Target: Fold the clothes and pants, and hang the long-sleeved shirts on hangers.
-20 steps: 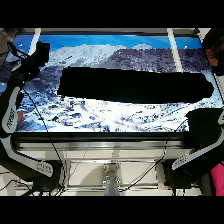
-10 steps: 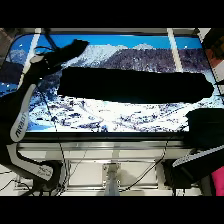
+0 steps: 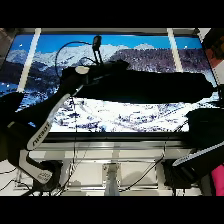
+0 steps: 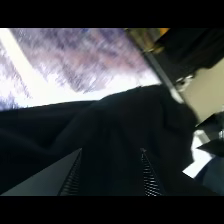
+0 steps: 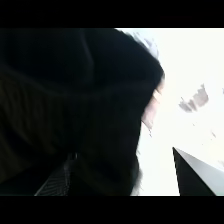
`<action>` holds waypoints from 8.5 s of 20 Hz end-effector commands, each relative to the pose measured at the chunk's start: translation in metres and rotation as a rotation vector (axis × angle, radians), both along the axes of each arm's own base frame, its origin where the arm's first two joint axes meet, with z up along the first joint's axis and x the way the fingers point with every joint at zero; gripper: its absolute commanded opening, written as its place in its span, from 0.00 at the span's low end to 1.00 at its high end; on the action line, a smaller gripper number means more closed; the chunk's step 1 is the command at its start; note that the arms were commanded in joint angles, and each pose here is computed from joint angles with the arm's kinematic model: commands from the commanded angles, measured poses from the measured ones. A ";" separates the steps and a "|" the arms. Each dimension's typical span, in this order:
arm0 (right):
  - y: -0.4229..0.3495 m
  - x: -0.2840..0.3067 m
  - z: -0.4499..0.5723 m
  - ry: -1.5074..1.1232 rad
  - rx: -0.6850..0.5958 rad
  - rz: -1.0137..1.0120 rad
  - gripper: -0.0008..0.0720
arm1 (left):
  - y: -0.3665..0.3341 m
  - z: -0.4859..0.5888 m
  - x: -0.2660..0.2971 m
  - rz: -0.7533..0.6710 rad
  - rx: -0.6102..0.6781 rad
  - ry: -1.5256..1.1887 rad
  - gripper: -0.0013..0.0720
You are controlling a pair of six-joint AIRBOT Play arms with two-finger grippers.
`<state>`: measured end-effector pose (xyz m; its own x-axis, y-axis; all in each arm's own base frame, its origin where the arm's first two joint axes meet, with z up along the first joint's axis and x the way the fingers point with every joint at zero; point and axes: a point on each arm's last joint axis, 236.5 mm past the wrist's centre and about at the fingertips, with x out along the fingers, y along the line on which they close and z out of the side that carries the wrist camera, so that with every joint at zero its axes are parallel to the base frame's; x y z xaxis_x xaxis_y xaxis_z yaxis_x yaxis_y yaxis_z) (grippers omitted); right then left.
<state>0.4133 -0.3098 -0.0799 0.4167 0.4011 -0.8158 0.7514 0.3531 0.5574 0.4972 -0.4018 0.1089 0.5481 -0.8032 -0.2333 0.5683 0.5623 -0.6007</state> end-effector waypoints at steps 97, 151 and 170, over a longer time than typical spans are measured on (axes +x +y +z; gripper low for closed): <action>0.245 -0.037 0.152 -0.322 0.058 0.617 0.03 | 0.016 -0.112 -0.092 -0.147 0.440 0.386 0.02; 0.450 -0.020 -0.008 -0.038 0.413 0.638 0.97 | 0.230 0.137 -0.057 0.270 0.326 0.027 0.03; 0.396 0.020 0.007 -0.165 0.224 0.528 0.03 | 0.227 0.125 -0.067 0.232 0.353 0.074 0.03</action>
<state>0.4236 0.1274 -0.0856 0.1511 0.7825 -0.6041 0.3689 0.5223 0.7688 0.4300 -0.1751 0.2342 0.6760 -0.5251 -0.5170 0.3662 0.8482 -0.3827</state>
